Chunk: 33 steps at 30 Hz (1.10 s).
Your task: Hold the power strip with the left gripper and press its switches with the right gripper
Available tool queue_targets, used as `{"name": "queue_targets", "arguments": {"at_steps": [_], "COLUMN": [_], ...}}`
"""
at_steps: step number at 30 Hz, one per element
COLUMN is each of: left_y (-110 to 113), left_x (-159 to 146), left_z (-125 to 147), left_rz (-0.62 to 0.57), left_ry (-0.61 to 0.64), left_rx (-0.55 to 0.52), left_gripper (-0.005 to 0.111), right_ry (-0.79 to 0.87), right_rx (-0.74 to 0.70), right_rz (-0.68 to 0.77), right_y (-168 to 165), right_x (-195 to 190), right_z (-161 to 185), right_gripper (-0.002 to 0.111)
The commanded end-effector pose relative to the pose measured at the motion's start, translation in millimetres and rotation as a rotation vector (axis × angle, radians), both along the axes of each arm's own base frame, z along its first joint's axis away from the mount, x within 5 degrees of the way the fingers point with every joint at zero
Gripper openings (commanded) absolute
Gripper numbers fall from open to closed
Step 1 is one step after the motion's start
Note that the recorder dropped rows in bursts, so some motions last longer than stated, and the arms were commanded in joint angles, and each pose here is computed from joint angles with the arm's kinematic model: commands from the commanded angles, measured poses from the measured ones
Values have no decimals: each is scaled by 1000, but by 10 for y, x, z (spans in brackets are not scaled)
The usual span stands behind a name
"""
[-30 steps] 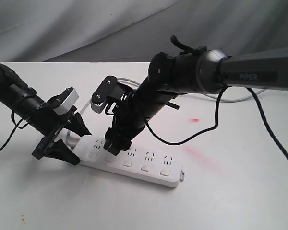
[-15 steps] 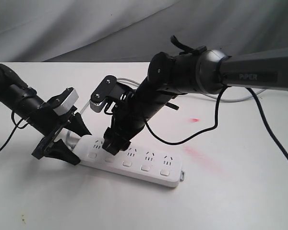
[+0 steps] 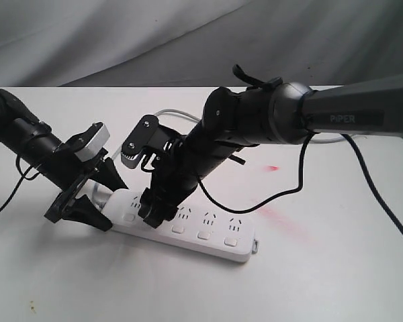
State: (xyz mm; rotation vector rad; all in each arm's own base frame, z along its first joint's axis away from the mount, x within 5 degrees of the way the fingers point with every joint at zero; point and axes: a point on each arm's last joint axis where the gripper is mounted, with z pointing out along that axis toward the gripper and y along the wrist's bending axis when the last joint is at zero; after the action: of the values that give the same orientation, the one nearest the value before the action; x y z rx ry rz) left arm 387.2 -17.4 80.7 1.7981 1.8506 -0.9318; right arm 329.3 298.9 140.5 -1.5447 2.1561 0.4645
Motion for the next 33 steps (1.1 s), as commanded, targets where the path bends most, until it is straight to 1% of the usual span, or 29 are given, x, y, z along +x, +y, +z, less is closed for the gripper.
{"name": "queue_targets", "arguments": {"at_steps": [1,6,8,10,14,16,18,19,24,26,29,33], "left_y": [19,19,19,19,19,19,19,19,19,19,19,19], "left_x": [-60,-60,-60,-60,-60,-60,-60,-60,-60,-60,-60,-60], "left_z": [-121,-121,-121,-121,-121,-121,-121,-121,-121,-121,-121,-121], "left_rz": [-33,-33,-33,-33,-33,-33,-33,-33,-33,-33,-33,-33], "left_ry": [32,32,32,32,32,32,32,32,32,32,32,32], "left_rx": [64,64,64,64,64,64,64,64,64,64,64,64], "left_gripper": [45,45,45,45,45,45,45,45,45,45,45,45], "right_ry": [-28,-59,-62,-37,44,44,-2,-39,-114,-97,-20,39], "right_rx": [-2,7,10,-2,-53,-66,-40,-13,-3,-21,-50,-75], "right_rz": [12,13,9,7,9,16,5,-3,-22,-48,-68,-59], "right_y": [-8,-18,-13,-13,-29,-35,-33,-35,-113,-191,-328,-382], "right_x": [2,4,13,8,-27,-26,-7,-2,11,37,56,31], "right_z": [57,169,166,75,-257,-289,-119,47,384,417,412,393], "right_gripper": [65,65,65,65,65,65,65,65,65,65,64,61]}}
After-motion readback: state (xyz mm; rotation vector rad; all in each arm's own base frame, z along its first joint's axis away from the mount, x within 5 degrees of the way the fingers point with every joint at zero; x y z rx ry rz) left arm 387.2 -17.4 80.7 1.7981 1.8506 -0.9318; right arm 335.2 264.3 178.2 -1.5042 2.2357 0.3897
